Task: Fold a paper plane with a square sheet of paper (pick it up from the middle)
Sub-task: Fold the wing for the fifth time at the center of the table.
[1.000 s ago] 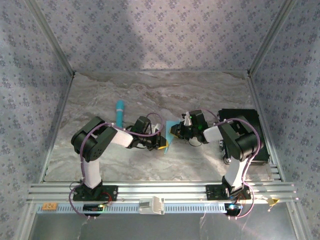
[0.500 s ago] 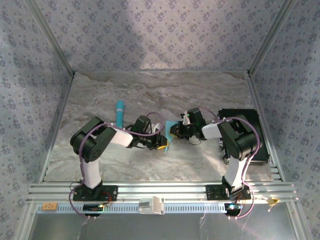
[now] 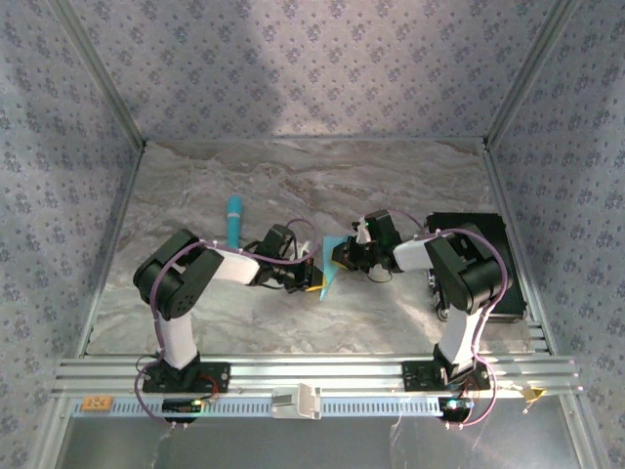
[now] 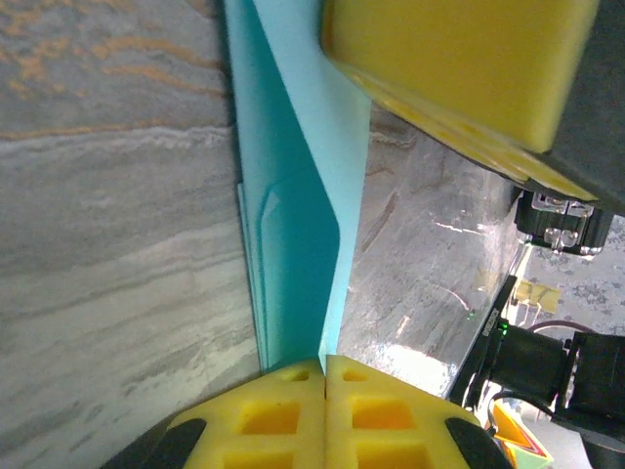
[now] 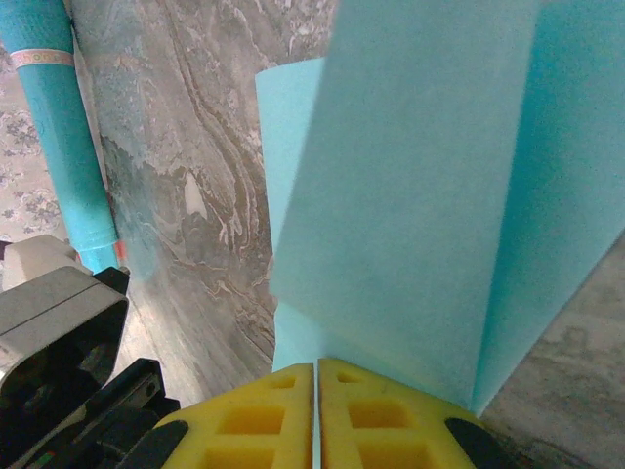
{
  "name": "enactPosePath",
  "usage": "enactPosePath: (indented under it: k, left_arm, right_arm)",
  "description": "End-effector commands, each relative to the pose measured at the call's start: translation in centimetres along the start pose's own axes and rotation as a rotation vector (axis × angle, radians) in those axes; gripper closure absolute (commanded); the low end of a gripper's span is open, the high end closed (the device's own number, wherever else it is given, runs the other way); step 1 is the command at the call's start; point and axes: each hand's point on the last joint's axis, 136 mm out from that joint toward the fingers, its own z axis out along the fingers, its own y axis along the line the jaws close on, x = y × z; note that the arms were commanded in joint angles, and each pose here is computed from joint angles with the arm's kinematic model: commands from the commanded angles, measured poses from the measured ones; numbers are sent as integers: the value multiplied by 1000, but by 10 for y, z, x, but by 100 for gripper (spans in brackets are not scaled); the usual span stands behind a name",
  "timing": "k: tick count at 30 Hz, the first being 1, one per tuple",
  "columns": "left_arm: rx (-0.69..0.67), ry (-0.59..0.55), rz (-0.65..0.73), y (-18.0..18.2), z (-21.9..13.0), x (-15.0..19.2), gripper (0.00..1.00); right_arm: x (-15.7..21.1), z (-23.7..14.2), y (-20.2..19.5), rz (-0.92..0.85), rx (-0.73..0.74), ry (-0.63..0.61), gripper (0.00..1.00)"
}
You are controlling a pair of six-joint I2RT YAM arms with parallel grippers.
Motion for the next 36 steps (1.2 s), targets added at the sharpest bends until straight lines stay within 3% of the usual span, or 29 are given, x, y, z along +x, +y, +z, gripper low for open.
enactPosePath:
  k: [1, 8, 19, 25, 32, 36]
  left_arm:
    - [23, 60, 18, -8, -2, 12, 96]
    - [42, 96, 34, -14, -1, 16, 100]
    - [-52, 196, -27, 18, 4, 39, 100]
    - [-77, 226, -26, 24, 3, 49, 98]
    - [-115, 213, -7, 27, 0, 48, 88]
    - [-123, 220, 4, 26, -1, 50, 90]
  right_arm:
    - [19, 6, -53, 63, 193, 34, 89]
    - [22, 5, -59, 72, 222, 35, 90]
    - [22, 3, -63, 79, 248, 26, 91]
    - [24, 4, -66, 83, 252, 26, 91]
    - [24, 3, -67, 86, 259, 21, 91]
    - [25, 3, -67, 85, 256, 23, 91]
